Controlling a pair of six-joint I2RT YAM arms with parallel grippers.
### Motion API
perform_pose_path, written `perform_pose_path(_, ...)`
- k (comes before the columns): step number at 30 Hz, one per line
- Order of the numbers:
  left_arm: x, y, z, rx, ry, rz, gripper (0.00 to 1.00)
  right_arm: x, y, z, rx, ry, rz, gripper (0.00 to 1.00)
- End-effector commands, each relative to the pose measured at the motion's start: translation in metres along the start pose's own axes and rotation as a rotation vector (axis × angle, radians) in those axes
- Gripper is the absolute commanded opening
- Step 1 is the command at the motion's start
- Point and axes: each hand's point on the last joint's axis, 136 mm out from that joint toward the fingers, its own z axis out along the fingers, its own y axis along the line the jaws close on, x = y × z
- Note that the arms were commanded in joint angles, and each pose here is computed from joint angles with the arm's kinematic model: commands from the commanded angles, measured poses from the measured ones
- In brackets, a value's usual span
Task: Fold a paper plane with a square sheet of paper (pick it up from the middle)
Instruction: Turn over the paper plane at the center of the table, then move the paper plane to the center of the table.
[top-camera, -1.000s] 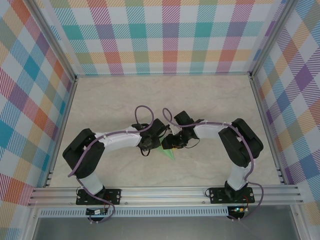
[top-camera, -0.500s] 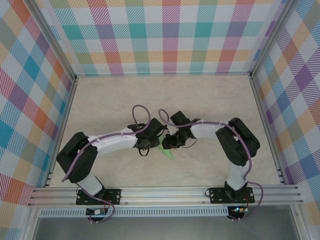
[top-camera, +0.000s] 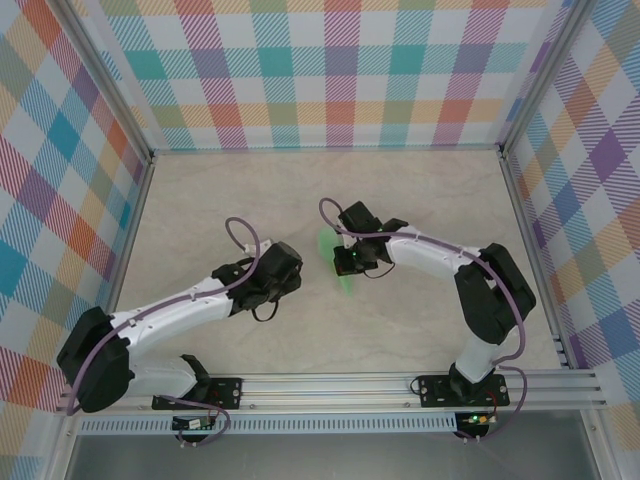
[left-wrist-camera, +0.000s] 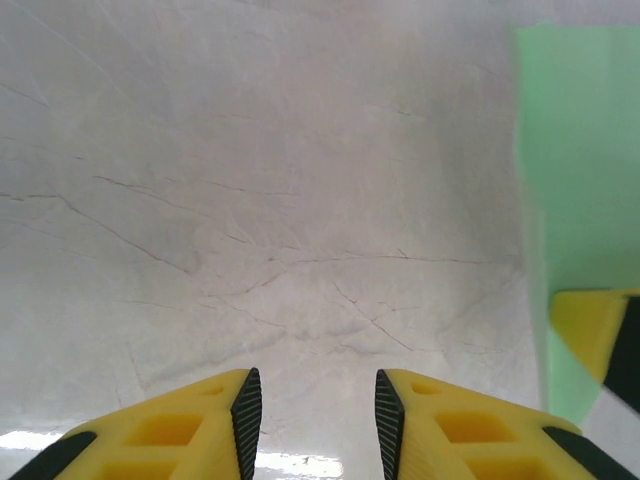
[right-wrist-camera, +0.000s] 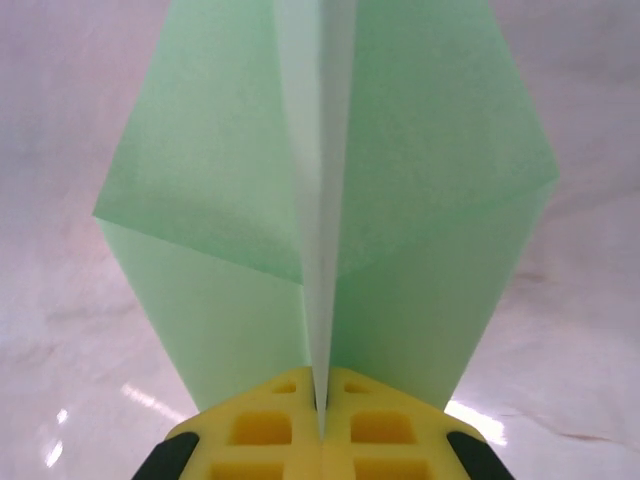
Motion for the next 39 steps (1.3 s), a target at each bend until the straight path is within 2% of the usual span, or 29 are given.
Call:
perform_pose_path(1, -0.004, 0.018, -0.001, -0.039, -0.039, -0.036, 0.38, 0.000, -0.033, -0.001, 0.223, 0.031, 0.039, 0.00)
perform_pose_path(11, -0.003, 0.030, -0.005, -0.049, -0.046, -0.056, 0.39, -0.013, -0.035, 0.030, 0.265, 0.067, 0.098, 0.04)
perform_pose_path(30, -0.003, 0.035, -0.003, -0.055, -0.038, -0.066, 0.40, 0.000, -0.049, 0.047, 0.323, 0.107, 0.142, 0.18)
perform_pose_path(39, -0.003, 0.034, -0.003, -0.051, -0.039, -0.068, 0.40, 0.007, -0.051, 0.062, 0.330, 0.153, 0.169, 0.21)
